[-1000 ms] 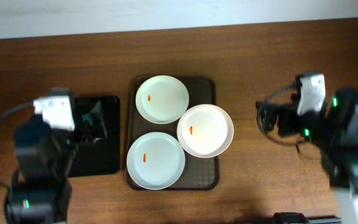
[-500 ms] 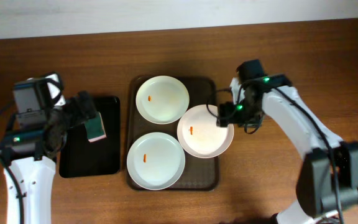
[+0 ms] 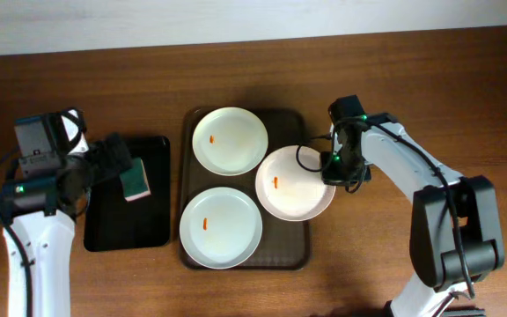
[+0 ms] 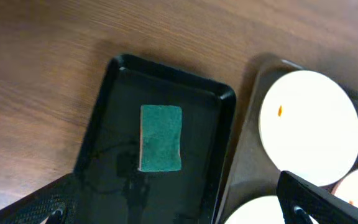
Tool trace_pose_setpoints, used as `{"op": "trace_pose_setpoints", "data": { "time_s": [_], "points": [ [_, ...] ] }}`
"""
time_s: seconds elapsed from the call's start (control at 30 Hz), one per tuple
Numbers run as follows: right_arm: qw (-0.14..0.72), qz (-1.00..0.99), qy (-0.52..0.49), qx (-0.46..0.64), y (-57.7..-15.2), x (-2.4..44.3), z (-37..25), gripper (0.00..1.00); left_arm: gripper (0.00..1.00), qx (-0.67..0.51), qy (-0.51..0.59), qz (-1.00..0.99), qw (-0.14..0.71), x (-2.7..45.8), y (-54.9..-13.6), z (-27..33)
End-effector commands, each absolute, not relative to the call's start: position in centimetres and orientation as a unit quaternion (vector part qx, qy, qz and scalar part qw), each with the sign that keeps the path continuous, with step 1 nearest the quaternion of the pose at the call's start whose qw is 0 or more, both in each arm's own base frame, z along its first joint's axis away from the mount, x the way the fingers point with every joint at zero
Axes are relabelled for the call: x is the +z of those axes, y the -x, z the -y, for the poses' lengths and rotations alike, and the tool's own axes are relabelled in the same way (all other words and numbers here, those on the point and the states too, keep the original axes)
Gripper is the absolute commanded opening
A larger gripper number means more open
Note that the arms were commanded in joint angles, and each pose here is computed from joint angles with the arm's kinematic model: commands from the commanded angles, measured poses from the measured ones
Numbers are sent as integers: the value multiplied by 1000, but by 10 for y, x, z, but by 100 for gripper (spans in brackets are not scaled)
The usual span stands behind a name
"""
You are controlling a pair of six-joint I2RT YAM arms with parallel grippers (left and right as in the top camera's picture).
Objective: Clean dirty plates on tray and stack at the side
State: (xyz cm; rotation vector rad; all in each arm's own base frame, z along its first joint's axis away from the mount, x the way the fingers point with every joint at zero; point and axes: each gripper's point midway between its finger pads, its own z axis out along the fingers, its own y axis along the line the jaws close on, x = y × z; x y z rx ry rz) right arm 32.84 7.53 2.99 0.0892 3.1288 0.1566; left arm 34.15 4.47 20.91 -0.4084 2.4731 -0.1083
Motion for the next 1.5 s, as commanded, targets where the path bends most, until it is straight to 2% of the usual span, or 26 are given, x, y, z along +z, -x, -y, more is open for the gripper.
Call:
{"op": "trace_pose_setpoints", "data": {
  "time_s": [0.0, 0.03, 0.1, 0.17, 0.23, 0.27, 0.33, 0.43, 0.47, 0.5, 0.53, 0.57, 0.7, 0.77, 0.8, 0.87, 0.93, 1.03, 1.07, 1.13, 1.23, 1.3, 1.33, 1.43, 1.47],
  "points": [
    [39, -998, -30, 44, -341, 55, -73, 32, 100, -53, 87, -944, 314, 212, -345, -34],
    [44, -998, -30, 45, -343, 59, -73, 43, 100, -53, 87, -945, 312, 211, -345, -34],
    [69, -996, -6, 50, -349, 76, -75, 51, 99, -50, 84, -948, 302, 204, -346, -33],
    [112, -992, 6, 55, -358, 108, -76, 54, 91, -24, 73, -960, 267, 179, -354, -29],
    [150, -986, 9, 67, -364, 135, -80, 56, 89, 7, 59, -975, 212, 139, -361, -24],
    [166, -982, 12, 84, -364, 149, -85, 57, 84, 38, 70, -982, 171, 108, -363, -30],
    [167, -978, 20, 122, -360, 157, -97, 57, 70, 45, 114, -985, 118, 54, -370, -40],
    [167, -976, 24, 138, -360, 158, -103, 57, 60, 39, 158, -983, 89, 8, -376, -62],
    [170, -975, 24, 139, -361, 159, -103, 57, 52, 40, 160, -983, 76, -8, -375, -66],
    [172, -975, 24, 139, -362, 159, -103, 58, 39, 38, 159, -985, 61, -22, -372, -65],
    [171, -975, 25, 139, -362, 159, -104, 58, 14, 29, 151, -987, 48, -36, -371, -62],
    [171, -975, 27, 139, -362, 159, -105, 58, 0, 22, 151, -987, 41, -42, -369, -59],
    [171, -975, 27, 139, -362, 159, -105, 58, 0, -17, 119, -992, 49, -17, -377, -47],
    [171, -975, 27, 139, -361, 159, -105, 58, 14, -23, 118, -990, 72, 14, -387, -45],
    [171, -975, 27, 139, -362, 159, -105, 58, 33, -23, 117, -989, 89, 31, -390, -46],
    [171, -975, 27, 139, -362, 159, -105, 58, 60, -21, 105, -990, 96, 42, -389, -46],
    [171, -975, 27, 139, -361, 159, -105, 58, 62, -12, 104, -991, 79, 38, -379, -47],
    [172, -975, 27, 139, -362, 159, -105, 59, 61, 24, 107, -991, 71, 37, -375, -60],
    [171, -975, 27, 139, -362, 159, -105, 59, 52, 27, 107, -991, 72, 36, -375, -61],
    [172, -975, 27, 139, -362, 159, -105, 59, 50, 27, 106, -991, 74, 32, -374, -59],
    [178, -974, 28, 140, -364, 160, -106, 59, 41, 25, 95, -991, 89, 7, -372, -51],
    [182, -973, 28, 141, -366, 161, -106, 59, 30, 25, 91, -991, 94, -5, -368, -47],
    [182, -973, 28, 141, -367, 161, -106, 59, 18, 26, 90, -991, 93, -16, -360, -46],
    [182, -973, 28, 141, -367, 161, -106, 59, 0, 23, 90, -992, 84, -28, -348, -44],
    [182, -973, 28, 141, -366, 161, -106, 59, 0, 22, 90, -992, 80, -29, -346, -43]
  ]
}}
